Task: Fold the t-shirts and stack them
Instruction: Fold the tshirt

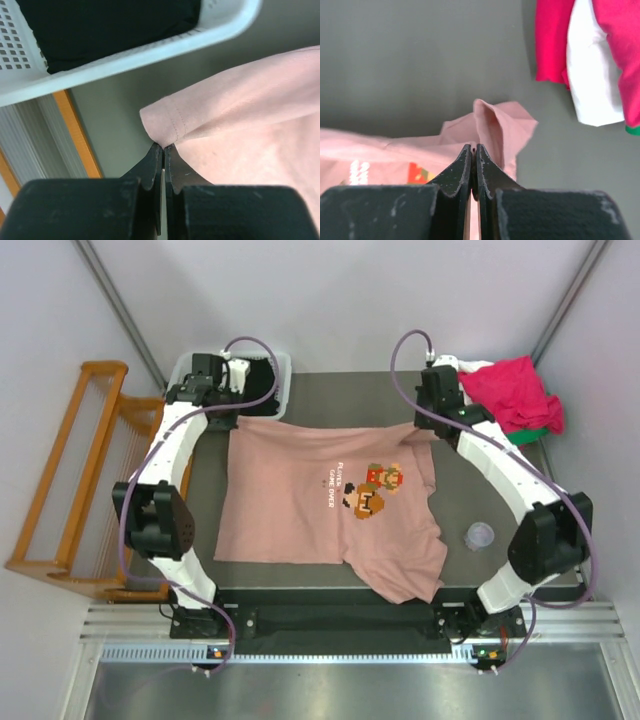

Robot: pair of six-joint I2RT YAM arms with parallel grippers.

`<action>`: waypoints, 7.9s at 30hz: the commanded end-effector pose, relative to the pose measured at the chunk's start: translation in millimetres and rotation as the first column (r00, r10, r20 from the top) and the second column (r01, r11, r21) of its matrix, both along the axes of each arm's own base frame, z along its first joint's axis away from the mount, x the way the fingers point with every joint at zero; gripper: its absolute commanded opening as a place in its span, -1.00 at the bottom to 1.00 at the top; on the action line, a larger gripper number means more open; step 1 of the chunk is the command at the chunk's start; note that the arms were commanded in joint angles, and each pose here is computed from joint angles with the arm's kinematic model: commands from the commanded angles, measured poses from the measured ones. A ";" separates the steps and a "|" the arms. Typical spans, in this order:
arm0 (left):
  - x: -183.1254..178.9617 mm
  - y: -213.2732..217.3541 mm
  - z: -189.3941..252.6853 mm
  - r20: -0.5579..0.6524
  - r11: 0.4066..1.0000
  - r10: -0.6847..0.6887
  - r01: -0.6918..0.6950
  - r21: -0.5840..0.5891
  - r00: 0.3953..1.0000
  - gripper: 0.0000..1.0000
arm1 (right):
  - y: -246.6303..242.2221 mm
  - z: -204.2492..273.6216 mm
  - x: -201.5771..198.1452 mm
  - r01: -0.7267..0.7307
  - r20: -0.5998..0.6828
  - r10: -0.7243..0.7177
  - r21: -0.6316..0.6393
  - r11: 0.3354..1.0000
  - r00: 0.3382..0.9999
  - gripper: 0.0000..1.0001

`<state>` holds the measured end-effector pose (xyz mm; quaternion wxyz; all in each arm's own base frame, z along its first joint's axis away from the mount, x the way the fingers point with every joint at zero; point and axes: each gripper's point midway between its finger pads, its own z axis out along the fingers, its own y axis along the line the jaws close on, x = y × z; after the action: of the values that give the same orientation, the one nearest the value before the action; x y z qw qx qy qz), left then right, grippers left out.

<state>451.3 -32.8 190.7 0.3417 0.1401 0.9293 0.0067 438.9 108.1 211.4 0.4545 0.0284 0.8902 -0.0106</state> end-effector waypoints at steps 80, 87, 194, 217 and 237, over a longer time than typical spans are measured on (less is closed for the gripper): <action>-25.7 -0.5 -37.6 -0.161 0.999 0.022 -0.029 -0.040 0.987 -1.00 | -14.3 -40.4 -30.1 0.087 -0.161 -0.079 0.040 0.995 0.984 -1.00; -37.9 -9.9 -17.4 -0.135 0.999 0.011 -0.018 -0.050 0.991 -1.00 | -7.4 -52.1 -62.5 0.054 -0.236 -0.041 0.050 0.997 0.971 -1.00; -46.1 16.1 -140.8 -0.435 0.966 0.086 -0.181 -0.183 0.896 0.05 | 83.3 -144.7 -71.9 -0.114 -0.441 0.156 0.121 0.986 0.884 -0.39; -58.9 6.8 -139.4 -0.428 0.980 0.058 -0.134 -0.148 0.902 -0.03 | 84.9 -140.7 -72.0 -0.112 -0.434 0.158 0.129 0.985 0.887 -0.49; -60.3 6.7 -107.7 -0.387 0.982 0.038 -0.106 -0.156 0.921 -1.00 | 81.0 -135.7 -71.8 -0.113 -0.430 0.153 0.117 0.987 0.890 -0.58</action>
<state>386.7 -25.1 41.6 0.1202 0.0570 0.9871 -0.0894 361.7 185.3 54.7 0.2112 -0.0124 0.9764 0.0445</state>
